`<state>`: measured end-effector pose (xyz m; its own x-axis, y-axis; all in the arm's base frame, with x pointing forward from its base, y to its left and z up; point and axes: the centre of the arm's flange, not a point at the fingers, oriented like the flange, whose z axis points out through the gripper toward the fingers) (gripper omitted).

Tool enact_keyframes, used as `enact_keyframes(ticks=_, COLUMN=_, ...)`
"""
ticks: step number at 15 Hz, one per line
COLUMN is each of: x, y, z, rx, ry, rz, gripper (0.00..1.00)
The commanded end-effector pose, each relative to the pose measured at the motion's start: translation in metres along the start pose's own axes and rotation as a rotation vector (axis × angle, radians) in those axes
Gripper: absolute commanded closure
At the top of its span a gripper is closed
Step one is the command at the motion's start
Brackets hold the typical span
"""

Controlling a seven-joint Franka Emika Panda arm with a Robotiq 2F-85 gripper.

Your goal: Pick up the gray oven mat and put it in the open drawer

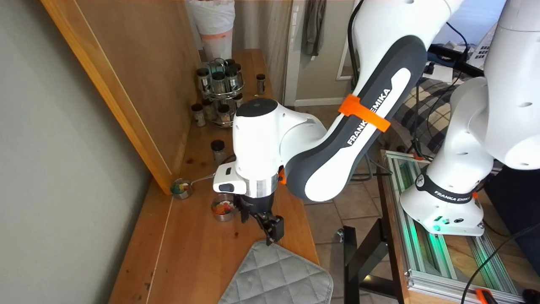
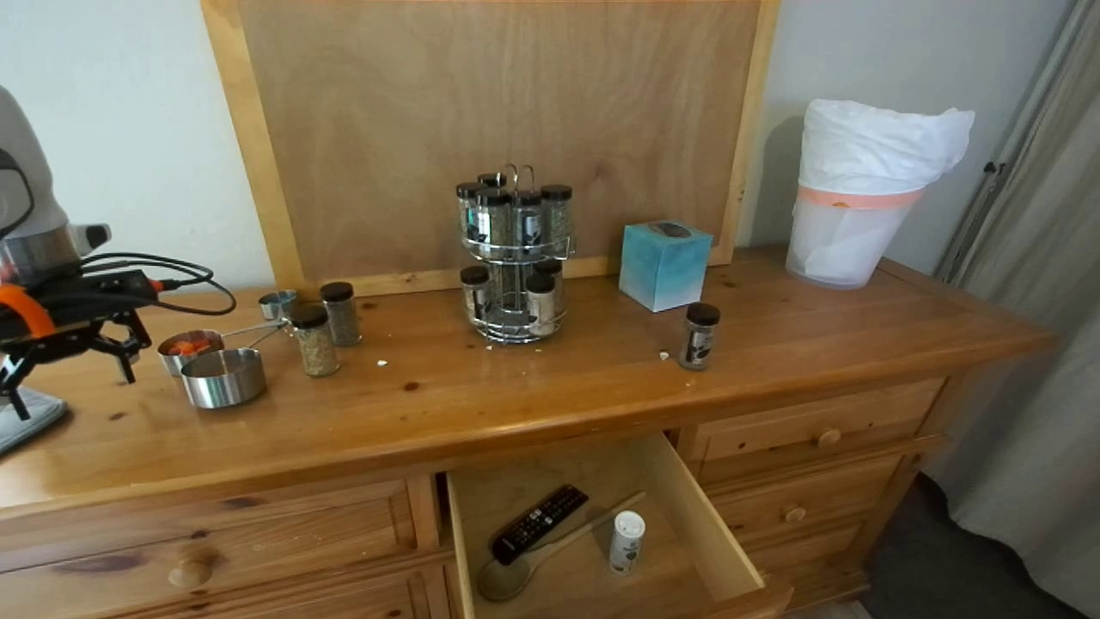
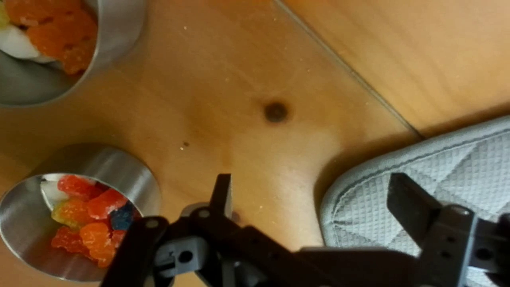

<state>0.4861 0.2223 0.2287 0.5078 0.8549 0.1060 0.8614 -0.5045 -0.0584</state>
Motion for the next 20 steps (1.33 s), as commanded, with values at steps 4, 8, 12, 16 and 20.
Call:
enact_keyframes(ticks=4, x=0.014, y=-0.006, z=0.016, rx=0.172, ry=0.056, rz=0.043, gripper=0.0)
enact_keyframes(ticks=8, x=0.015, y=-0.002, z=0.03, rx=0.212, ry=0.057, rz=0.082, gripper=0.0)
enact_keyframes(ticks=12, x=0.018, y=0.002, z=0.037, rx=0.257, ry=0.071, rz=0.082, gripper=0.34)
enact_keyframes(ticks=16, x=0.024, y=0.0, z=0.037, rx=0.292, ry=0.065, rz=0.059, gripper=0.61)
enact_keyframes(ticks=20, x=0.029, y=-0.005, z=0.032, rx=0.302, ry=0.064, rz=0.036, gripper=0.89)
